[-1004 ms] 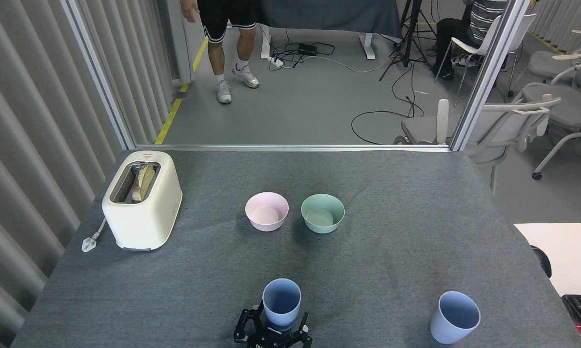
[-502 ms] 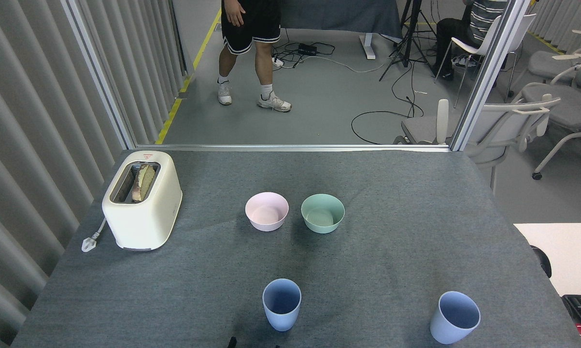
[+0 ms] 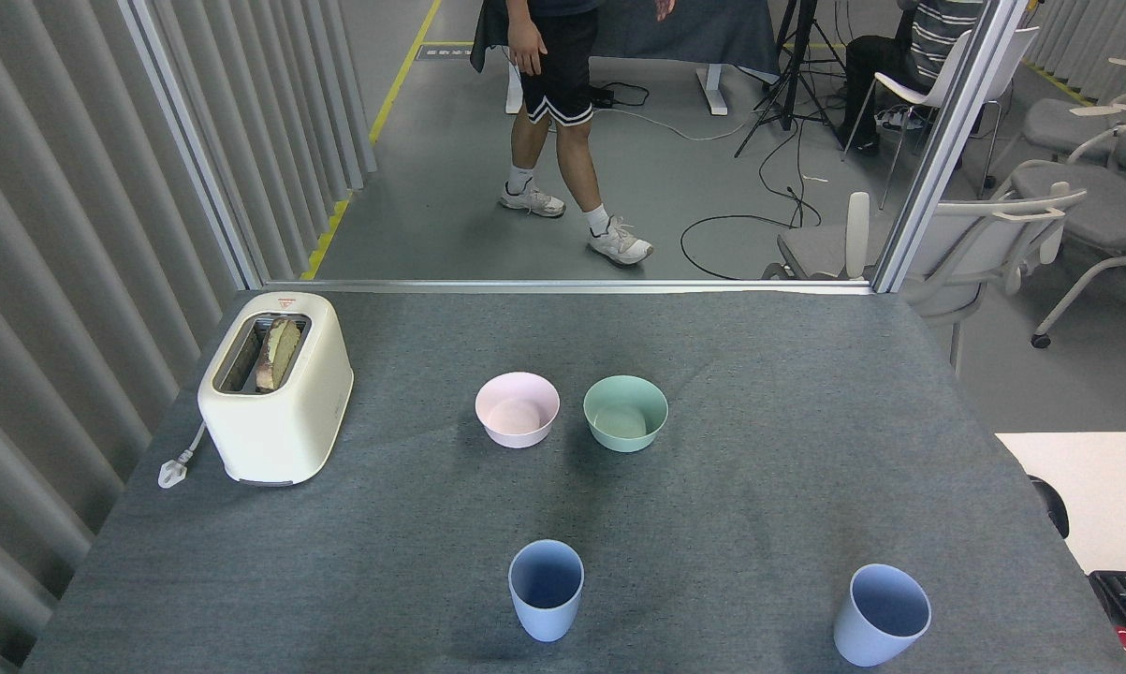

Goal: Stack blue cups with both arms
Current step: 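Open the left gripper and withdraw it from the cup, then grasp the blue cup nearest the right gripper and lift it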

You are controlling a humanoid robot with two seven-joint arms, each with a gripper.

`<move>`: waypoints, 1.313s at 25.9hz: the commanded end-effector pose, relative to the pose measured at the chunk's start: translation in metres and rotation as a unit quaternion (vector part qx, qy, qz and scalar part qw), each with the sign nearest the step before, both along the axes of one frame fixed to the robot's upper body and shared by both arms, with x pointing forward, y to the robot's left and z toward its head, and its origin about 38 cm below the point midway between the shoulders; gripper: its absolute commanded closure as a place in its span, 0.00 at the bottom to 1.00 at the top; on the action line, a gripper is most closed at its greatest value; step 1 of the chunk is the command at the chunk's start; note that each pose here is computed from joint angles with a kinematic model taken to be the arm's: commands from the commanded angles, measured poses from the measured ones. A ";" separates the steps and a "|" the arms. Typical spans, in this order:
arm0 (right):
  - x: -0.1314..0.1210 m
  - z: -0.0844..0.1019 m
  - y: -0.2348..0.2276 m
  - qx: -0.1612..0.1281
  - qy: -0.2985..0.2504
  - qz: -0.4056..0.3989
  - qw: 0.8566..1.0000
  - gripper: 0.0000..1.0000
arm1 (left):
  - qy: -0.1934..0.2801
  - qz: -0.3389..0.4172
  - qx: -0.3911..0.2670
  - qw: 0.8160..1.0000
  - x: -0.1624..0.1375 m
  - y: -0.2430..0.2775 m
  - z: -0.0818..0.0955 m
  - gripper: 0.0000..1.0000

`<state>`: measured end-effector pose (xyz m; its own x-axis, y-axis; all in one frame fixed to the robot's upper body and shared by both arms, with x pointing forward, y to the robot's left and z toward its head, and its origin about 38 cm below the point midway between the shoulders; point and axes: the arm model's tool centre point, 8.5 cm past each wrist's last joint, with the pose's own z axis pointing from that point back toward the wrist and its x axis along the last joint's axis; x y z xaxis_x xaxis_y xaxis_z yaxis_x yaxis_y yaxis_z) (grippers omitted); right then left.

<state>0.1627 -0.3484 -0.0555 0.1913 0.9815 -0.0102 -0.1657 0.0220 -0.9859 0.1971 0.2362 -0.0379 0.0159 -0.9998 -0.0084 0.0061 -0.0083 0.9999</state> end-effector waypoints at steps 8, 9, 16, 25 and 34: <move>0.080 0.003 0.011 -0.014 0.003 0.089 0.996 0.00 | -0.001 0.009 0.003 1.000 -0.001 0.005 0.001 0.00; 0.083 0.003 0.014 -0.016 0.004 0.100 0.995 0.00 | 0.000 0.009 0.003 1.000 -0.001 0.005 0.000 0.00; 0.096 0.003 0.023 -0.027 0.006 0.123 0.992 0.00 | -0.003 0.009 0.005 1.000 -0.001 0.006 0.002 0.00; 0.122 0.007 0.022 -0.026 -0.006 0.119 0.993 0.00 | -0.003 0.009 0.005 1.000 -0.001 0.006 0.001 0.00; 0.139 0.015 0.021 -0.029 -0.019 0.120 0.992 0.23 | -0.003 0.009 0.005 1.000 -0.001 0.006 0.002 0.00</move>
<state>0.2983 -0.3274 -0.0435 -0.0432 0.9971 -0.0626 -0.1335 -0.0679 -0.9887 0.1964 0.2418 -0.0362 0.0333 -0.9993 -0.0186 -0.0005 -0.0186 0.9998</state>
